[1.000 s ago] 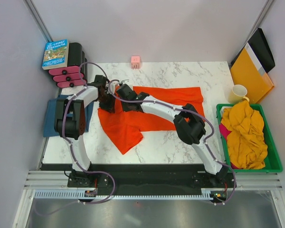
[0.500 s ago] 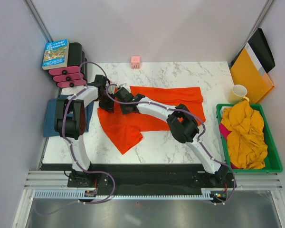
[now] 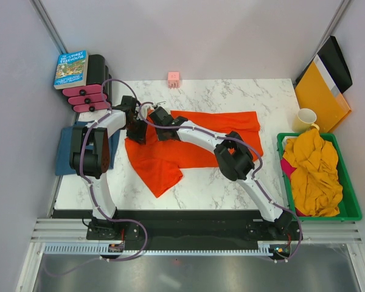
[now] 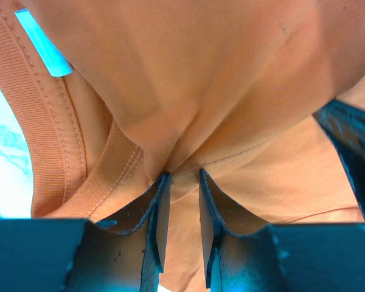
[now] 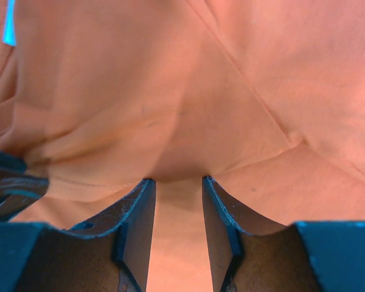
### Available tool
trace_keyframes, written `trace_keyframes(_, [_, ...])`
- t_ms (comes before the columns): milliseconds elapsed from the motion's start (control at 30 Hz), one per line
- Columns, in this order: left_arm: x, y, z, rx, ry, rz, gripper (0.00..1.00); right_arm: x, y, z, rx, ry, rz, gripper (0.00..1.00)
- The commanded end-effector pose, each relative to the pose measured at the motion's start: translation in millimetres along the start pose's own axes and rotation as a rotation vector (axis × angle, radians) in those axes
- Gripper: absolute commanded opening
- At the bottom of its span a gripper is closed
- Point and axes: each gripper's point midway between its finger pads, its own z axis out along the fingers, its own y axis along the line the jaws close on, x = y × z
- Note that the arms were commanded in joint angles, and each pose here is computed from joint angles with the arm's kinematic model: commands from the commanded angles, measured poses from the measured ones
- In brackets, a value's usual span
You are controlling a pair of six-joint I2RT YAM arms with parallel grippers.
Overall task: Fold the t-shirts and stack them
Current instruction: Fold the flattened tshirt in 1/3 of the way
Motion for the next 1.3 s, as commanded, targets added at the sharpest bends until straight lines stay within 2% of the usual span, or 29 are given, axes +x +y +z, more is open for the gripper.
trace_keyframes(0, [9, 12, 9, -0.043, 0.027, 0.010, 0.33, -10, -5, 11, 0.024, -0.035, 0.000, 0.44])
trace_keyframes(200, [10, 13, 11, -0.041, 0.031, 0.015, 0.33, -9, -14, 20, 0.040, -0.034, 0.016, 0.43])
trace_keyframes(667, [14, 11, 12, -0.029, 0.037, 0.028, 0.33, -36, 2, 9, -0.009, -0.115, 0.066, 0.41])
trace_keyframes(1267, [19, 8, 17, -0.009, 0.053, 0.030, 0.33, -40, -1, 16, 0.015, -0.147, 0.089, 0.37])
